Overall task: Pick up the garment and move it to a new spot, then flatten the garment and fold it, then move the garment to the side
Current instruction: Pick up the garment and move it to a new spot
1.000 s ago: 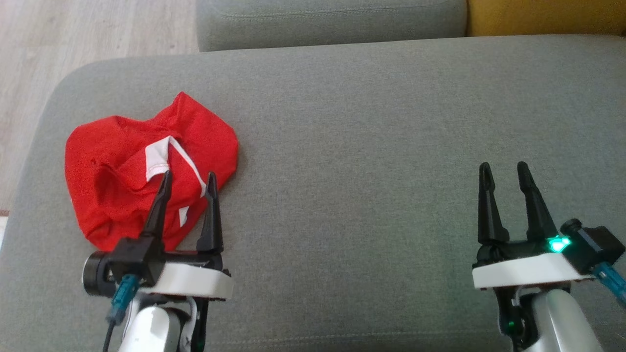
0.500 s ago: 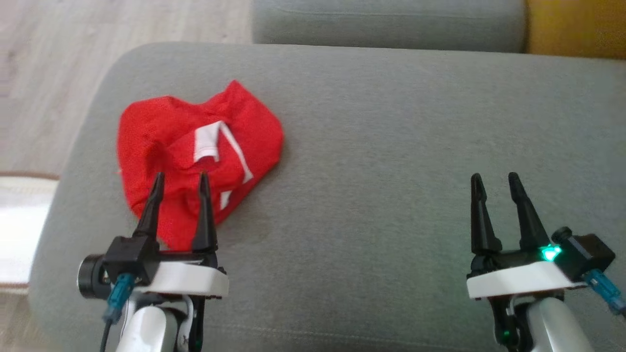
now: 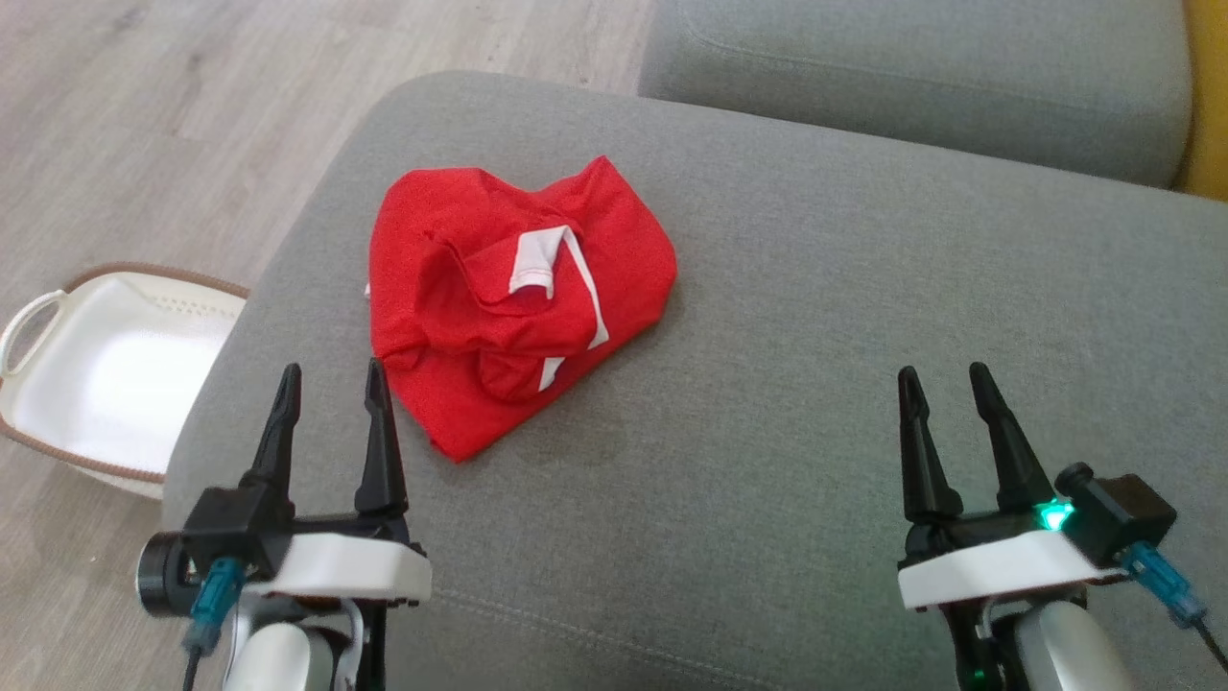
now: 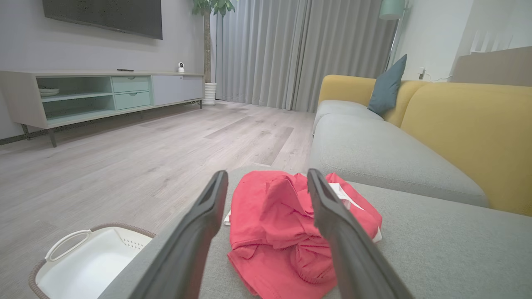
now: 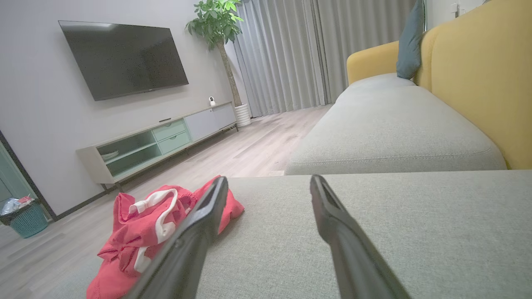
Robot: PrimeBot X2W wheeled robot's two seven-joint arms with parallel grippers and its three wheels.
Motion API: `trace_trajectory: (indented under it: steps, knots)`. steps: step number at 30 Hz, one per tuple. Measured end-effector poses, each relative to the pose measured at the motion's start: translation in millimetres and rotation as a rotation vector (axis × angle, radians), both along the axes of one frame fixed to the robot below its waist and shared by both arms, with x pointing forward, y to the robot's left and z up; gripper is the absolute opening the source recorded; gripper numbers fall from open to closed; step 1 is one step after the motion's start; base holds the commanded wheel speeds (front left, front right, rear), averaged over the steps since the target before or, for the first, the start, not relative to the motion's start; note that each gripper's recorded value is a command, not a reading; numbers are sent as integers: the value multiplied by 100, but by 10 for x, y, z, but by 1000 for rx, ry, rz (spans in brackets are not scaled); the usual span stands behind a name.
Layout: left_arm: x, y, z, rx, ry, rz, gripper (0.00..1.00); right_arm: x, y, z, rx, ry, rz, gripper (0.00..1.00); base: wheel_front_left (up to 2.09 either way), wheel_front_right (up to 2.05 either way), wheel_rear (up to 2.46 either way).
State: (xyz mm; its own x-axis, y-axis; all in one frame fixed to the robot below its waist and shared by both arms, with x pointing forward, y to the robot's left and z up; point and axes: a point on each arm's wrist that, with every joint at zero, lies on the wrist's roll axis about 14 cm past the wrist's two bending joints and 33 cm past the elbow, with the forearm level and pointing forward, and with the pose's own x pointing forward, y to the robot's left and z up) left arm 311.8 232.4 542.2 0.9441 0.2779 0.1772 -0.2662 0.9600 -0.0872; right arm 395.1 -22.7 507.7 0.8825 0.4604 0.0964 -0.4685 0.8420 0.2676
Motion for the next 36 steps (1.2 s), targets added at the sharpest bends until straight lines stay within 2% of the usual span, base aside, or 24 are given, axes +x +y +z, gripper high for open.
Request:
trace_trajectory:
  steps: [7,15,19,24,30,36]
  knots:
    - [-85,34,-28,-7,5,16,100,-31,55,30,0,-8,17,100,0,0,0]
    - [33,20,-42,-16,10,2,100,-10,-69,-49,0,14,-18,100,0,0,0]
    - [163,-77,-180,-25,52,-51,100,38,-191,-115,1,31,-55,100,0,0,0]
    - [490,-219,-319,21,104,-141,100,167,-382,-196,-5,45,-115,100,0,0,0]
    - [906,-305,-786,108,279,-252,100,372,-581,-258,-5,49,-178,100,0,0,0]
    - [1384,-434,-961,157,370,-340,100,441,-754,-425,-17,86,-226,100,0,0,0]
